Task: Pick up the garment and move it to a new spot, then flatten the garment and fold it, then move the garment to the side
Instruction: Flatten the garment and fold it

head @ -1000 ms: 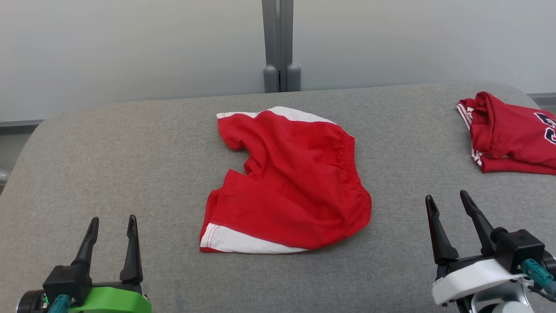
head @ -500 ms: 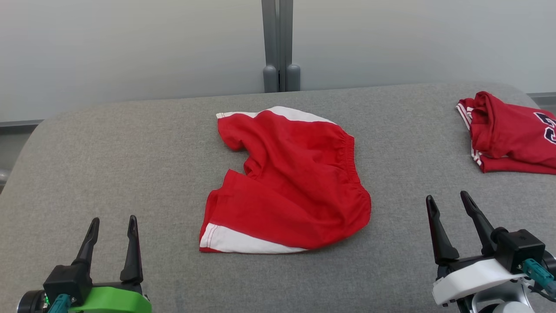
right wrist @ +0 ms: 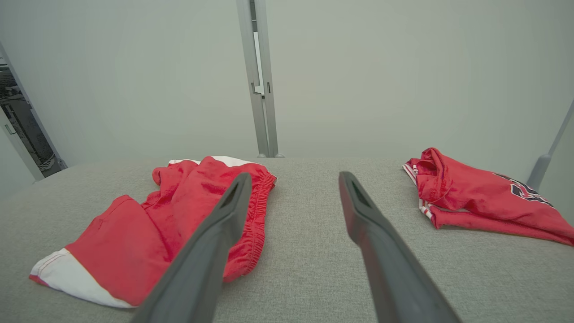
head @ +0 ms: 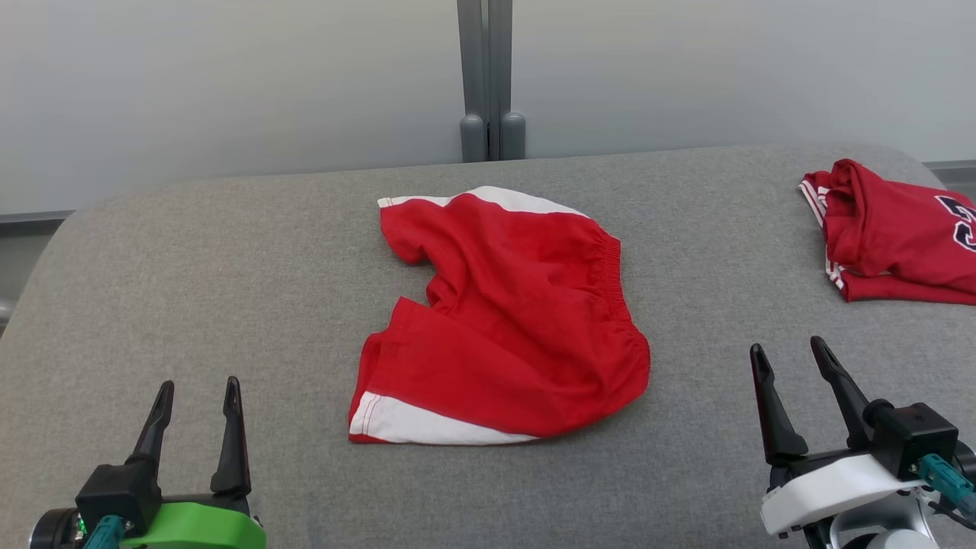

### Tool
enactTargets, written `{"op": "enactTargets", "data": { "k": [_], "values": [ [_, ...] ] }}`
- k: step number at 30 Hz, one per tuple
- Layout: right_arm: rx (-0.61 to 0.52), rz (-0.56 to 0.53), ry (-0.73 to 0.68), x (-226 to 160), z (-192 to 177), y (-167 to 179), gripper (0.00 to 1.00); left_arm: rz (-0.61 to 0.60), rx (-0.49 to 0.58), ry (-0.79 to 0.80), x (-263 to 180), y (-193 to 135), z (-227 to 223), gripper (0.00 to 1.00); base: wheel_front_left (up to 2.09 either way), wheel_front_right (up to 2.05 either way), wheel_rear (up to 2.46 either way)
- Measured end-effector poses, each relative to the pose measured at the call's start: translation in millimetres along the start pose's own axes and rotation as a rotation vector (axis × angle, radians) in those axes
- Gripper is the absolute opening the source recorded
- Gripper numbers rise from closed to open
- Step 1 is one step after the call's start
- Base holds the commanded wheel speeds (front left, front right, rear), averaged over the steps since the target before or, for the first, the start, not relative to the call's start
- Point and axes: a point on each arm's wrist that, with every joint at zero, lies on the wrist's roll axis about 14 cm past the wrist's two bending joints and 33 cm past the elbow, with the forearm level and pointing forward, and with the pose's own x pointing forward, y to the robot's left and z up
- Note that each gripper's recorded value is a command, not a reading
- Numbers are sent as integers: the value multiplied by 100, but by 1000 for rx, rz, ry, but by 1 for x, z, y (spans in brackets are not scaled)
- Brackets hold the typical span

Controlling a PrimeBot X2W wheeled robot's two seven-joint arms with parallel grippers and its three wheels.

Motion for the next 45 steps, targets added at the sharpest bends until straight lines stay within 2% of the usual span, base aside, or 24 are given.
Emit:
{"op": "enactTargets", "data": {
  "k": [45],
  "values": [
    [3, -12, 36, -2, -12, -4, 100, 14, 1, 1, -1, 2, 1, 100, 0, 0, 0]
  ]
}}
